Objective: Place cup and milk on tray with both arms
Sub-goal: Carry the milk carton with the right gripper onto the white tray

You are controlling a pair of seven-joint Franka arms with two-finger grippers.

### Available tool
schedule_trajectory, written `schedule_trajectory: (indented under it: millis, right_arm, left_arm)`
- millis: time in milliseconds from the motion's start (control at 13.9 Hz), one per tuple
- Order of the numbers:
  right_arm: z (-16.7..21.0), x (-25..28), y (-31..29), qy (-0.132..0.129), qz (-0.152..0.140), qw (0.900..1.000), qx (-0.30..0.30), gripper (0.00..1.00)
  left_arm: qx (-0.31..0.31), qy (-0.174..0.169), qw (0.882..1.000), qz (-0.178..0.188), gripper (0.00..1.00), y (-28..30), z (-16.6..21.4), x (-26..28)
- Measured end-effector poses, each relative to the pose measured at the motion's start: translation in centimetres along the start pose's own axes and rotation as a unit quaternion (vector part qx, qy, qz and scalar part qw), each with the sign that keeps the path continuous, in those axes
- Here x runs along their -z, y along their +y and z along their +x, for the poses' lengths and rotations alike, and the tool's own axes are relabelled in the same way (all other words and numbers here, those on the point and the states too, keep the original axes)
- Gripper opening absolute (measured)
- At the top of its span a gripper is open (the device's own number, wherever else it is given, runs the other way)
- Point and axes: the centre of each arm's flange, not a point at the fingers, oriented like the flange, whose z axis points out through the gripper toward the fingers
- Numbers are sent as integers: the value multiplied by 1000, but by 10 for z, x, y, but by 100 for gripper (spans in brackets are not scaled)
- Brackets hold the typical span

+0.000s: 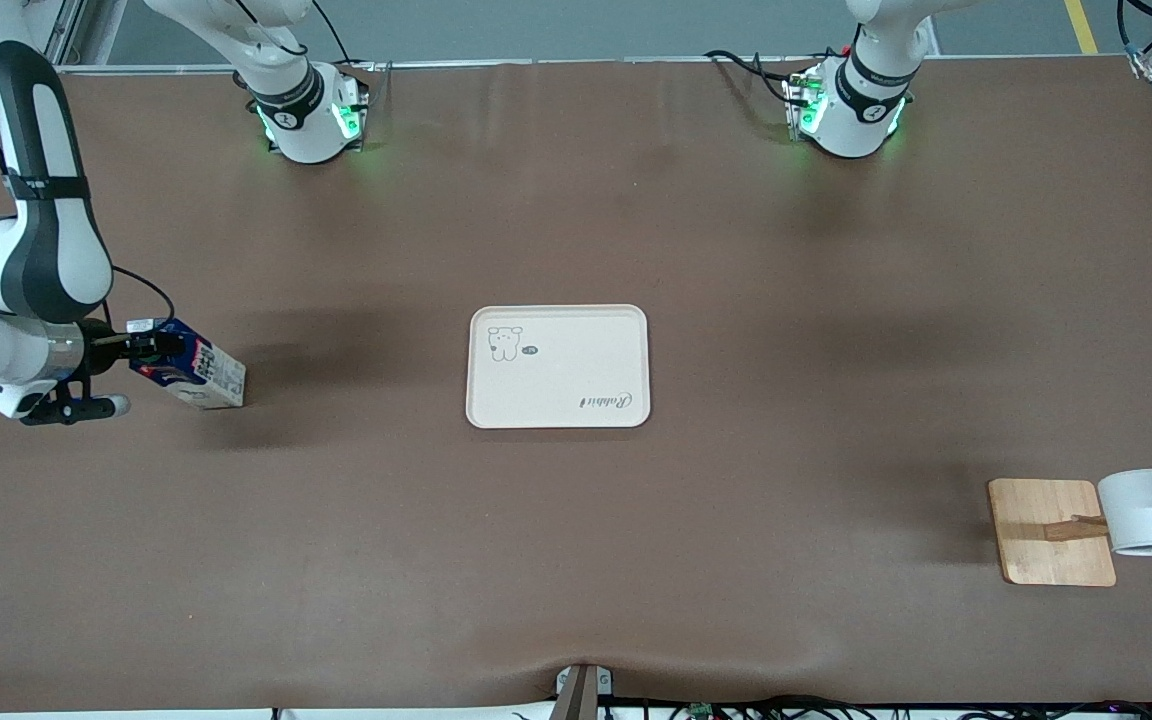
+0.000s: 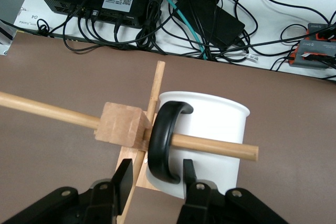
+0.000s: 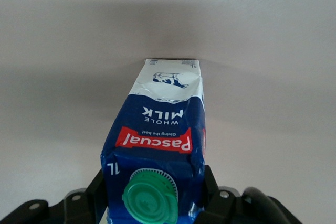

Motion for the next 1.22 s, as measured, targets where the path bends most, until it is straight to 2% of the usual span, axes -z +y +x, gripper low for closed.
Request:
schedule_trajectory:
  millis: [216,432,503,863,1151,1223]
  right_arm:
    - [-1,53,-63,-27,-7,1000,11,72]
    - [-7,101,-171,-15,-10,1000,-6,71]
    - [-10,108,-209,-8,-8,1000,-10,67]
    - [-19,108,-346,0,19,1000,-10,65]
    - [0,67,-444,12,4,1000,-7,65]
    - [8,55,-461,13,0,1000,-6,65]
  left_arm:
    - [-1,0,1000,0,44,1,0,-2]
    - [-1,1,1000,0,41,1,0,-2]
    - [-1,1,1000,0,39,1,0,-2]
    - [-2,3,1000,-1,31,3,2,-1]
    - [-3,5,1000,-2,28,4,3,1]
    - [-4,6,1000,-2,24,5,4,1]
